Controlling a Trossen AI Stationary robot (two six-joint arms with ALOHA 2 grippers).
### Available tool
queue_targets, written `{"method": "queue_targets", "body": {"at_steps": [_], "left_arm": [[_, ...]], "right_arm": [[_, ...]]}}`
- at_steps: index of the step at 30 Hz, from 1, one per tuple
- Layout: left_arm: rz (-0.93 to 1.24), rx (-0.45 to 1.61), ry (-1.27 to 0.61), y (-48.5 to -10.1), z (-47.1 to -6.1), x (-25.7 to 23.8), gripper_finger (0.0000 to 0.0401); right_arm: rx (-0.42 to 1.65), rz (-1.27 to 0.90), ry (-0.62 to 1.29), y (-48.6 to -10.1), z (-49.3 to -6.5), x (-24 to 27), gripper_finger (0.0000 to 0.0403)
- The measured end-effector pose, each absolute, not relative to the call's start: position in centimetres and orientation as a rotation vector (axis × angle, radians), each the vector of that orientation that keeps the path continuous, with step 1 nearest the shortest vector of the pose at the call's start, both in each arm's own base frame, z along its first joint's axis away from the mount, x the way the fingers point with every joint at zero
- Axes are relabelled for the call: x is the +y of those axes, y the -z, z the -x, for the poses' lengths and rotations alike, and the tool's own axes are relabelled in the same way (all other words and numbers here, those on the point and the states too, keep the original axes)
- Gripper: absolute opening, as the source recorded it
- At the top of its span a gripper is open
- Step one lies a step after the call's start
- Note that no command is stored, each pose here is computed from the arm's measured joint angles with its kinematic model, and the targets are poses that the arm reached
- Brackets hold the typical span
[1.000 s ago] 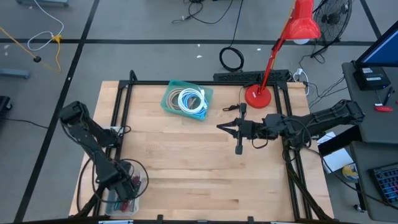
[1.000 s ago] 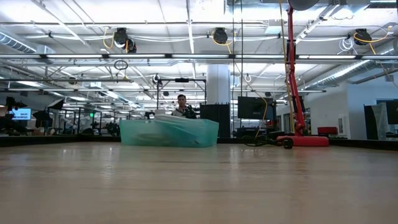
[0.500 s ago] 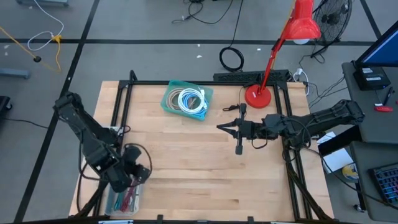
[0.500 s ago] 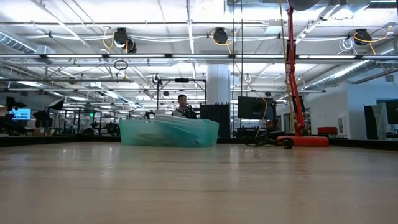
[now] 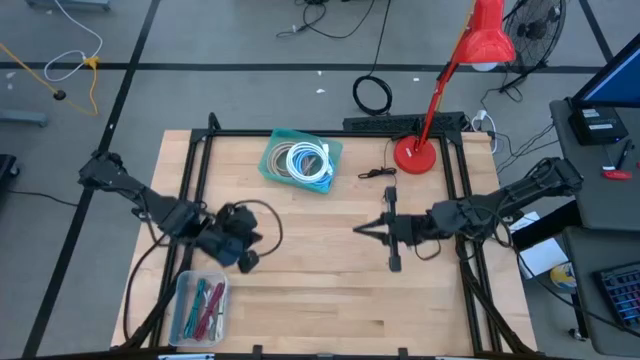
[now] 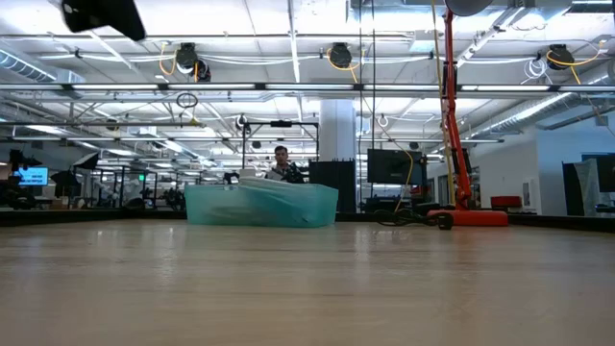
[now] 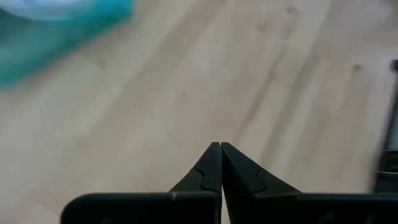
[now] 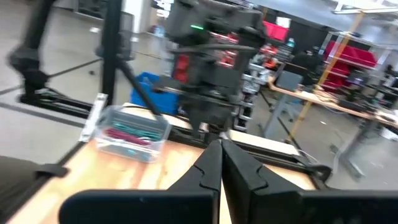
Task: Pick & Place USB Port
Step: Adjust the green bin
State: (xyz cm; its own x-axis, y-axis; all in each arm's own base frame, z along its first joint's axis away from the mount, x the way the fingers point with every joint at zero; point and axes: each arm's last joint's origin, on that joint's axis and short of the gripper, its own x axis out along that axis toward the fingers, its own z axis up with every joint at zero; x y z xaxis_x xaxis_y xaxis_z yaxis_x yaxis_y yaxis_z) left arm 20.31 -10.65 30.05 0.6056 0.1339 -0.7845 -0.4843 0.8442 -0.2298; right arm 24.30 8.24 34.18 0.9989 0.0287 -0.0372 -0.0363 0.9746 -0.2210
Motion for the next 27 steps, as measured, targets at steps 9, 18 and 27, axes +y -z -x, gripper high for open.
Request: {"method": "queue_targets", "body": {"at_steps": [9,18,27], "left_arm": [[0.206,0.700,-0.447,-30.4,-18.6,-3.6,0.0004],[-0.008,0.210,-0.215,-27.6,-15.4,2.5,0.0002],[0.031,0.193,-0.210,-21.1,-13.6,6.5,0.0001]], "right_arm": [[0.017,0.227,-0.199,-34.2,-22.5,12.2,0.0000],[0.004,0.221,-0.295,-34.2,-21.2,14.4,0.0000],[0.029,0.196,-0.170,-33.8,-21.0,14.4,0.0000]]}}
